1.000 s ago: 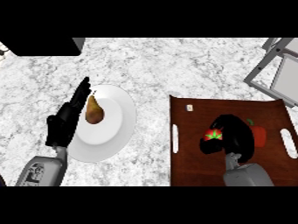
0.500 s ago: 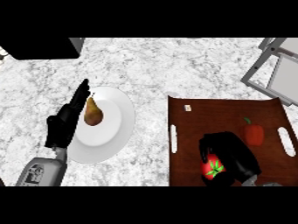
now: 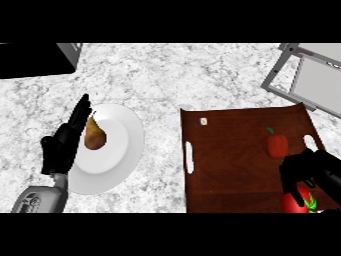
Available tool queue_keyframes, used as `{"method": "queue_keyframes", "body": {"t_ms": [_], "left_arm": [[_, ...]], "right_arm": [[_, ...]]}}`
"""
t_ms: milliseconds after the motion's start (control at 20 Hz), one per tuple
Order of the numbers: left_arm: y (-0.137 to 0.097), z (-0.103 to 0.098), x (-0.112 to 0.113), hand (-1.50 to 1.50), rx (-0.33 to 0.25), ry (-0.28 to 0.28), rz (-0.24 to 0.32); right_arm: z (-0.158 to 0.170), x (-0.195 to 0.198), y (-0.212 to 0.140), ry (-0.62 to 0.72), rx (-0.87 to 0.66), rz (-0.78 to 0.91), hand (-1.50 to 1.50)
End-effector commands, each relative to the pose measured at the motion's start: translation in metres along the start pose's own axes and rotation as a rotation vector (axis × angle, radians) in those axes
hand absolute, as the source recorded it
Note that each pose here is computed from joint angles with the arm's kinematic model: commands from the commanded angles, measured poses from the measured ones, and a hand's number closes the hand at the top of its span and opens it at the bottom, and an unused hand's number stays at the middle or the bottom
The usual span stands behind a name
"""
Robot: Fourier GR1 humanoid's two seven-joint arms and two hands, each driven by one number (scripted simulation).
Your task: Pick the tomato from the tray and place it in the tiered shelf
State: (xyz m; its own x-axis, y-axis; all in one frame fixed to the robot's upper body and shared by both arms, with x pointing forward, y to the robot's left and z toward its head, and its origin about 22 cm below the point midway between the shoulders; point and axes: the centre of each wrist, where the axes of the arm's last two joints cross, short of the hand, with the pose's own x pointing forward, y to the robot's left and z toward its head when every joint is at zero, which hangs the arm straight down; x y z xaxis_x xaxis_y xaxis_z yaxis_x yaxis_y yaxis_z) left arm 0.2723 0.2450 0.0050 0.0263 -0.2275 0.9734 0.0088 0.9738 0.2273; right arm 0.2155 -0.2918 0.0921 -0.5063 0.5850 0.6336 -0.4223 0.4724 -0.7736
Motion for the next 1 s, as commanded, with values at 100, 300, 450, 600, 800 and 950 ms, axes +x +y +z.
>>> {"method": "queue_keyframes", "body": {"t_ms": [100,300,450,600,800,950], "left_arm": [[0.010,0.007,-0.003,0.00,0.007,0.008,0.002],[0.004,0.007,-0.003,0.00,0.000,-0.008,0.004],[-0.009,0.000,0.006,0.00,-0.037,-0.031,0.006],[-0.009,-0.001,0.009,0.00,-0.067,-0.056,-0.001],[0.003,-0.011,0.026,0.00,-0.084,-0.056,-0.022],[-0.024,-0.017,0.027,0.00,-0.098,-0.062,-0.014]], "right_arm": [[0.064,-0.015,-0.105,-0.102,-0.161,0.029,1.50],[0.123,-0.024,-0.166,-0.149,-0.295,0.005,1.50],[0.170,-0.023,-0.213,-0.133,-0.393,-0.017,1.50],[0.197,-0.009,-0.259,-0.112,-0.502,0.008,1.50],[0.223,-0.007,-0.281,-0.063,-0.536,-0.007,1.50],[0.224,-0.016,-0.289,-0.028,-0.566,-0.021,1.50]]}}
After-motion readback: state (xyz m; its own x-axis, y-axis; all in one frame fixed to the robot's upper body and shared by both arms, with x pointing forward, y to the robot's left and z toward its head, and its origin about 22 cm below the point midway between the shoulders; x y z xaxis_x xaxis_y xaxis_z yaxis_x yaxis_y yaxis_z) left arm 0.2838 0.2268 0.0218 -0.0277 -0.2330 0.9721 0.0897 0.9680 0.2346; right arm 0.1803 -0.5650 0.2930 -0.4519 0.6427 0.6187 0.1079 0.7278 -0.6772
